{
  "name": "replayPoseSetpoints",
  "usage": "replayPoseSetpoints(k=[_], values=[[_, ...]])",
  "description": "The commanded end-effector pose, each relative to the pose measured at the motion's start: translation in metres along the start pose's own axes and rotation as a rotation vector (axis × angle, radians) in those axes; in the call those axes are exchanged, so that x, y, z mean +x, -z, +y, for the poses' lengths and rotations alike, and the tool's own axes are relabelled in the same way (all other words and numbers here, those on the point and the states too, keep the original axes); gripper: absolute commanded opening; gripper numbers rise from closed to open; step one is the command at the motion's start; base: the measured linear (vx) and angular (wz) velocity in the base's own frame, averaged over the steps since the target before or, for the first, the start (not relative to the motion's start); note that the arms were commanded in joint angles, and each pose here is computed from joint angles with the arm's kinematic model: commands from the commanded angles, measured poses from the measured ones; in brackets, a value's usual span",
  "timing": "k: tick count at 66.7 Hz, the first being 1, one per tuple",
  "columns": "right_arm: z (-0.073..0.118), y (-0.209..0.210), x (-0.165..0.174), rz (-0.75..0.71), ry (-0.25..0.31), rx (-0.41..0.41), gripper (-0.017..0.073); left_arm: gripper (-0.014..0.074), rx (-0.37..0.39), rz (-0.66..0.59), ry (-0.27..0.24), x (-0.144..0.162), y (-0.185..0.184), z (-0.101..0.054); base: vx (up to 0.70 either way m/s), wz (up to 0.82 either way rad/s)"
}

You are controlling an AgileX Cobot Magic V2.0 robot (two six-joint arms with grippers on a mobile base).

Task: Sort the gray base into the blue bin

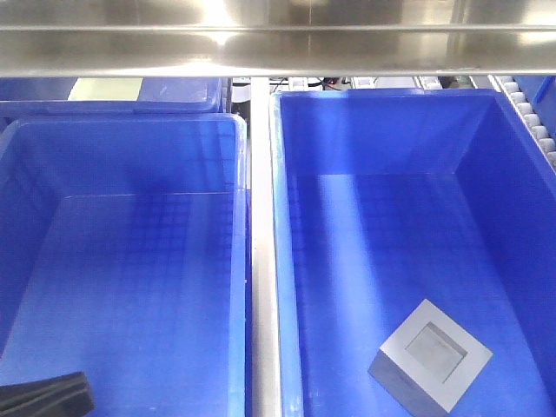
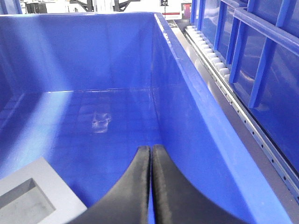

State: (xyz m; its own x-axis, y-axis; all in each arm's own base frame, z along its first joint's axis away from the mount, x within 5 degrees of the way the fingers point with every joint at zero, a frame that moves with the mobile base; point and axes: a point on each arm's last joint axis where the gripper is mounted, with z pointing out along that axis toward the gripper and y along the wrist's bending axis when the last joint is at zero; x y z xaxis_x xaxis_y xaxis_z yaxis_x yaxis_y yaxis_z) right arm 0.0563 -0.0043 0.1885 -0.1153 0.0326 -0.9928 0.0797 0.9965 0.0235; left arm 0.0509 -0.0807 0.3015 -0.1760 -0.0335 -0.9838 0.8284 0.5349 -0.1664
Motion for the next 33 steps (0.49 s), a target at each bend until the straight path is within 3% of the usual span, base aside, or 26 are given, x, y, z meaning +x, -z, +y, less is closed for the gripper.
replayPoseSetpoints(k=[1, 13, 21, 33], values=[[0.0, -0.002, 0.0, -0.012, 0.016, 0.003, -0.0005, -0.0008, 0.009, -0.086, -0.009, -0.014, 0.0, -0.002, 0.0, 0.0], [0.0, -0.002, 0.0, -0.012, 0.016, 0.003, -0.0005, -0.0008, 0.008, -0.087, -0.026, -0.015, 0.0, -0.002, 0.0, 0.0], [0.0, -0.002, 0.0, -0.012, 0.016, 0.003, -0.0005, -0.0008, -0.005, -0.09, -0.066, -0.015, 0.001, -0.001, 0.0, 0.0], [0.0, -0.002, 0.0, -0.012, 0.016, 0.003, -0.0005, -0.0008, -0.171, -0.107, -0.101, -0.017, 0.002, 0.015, 0.0, 0.0]])
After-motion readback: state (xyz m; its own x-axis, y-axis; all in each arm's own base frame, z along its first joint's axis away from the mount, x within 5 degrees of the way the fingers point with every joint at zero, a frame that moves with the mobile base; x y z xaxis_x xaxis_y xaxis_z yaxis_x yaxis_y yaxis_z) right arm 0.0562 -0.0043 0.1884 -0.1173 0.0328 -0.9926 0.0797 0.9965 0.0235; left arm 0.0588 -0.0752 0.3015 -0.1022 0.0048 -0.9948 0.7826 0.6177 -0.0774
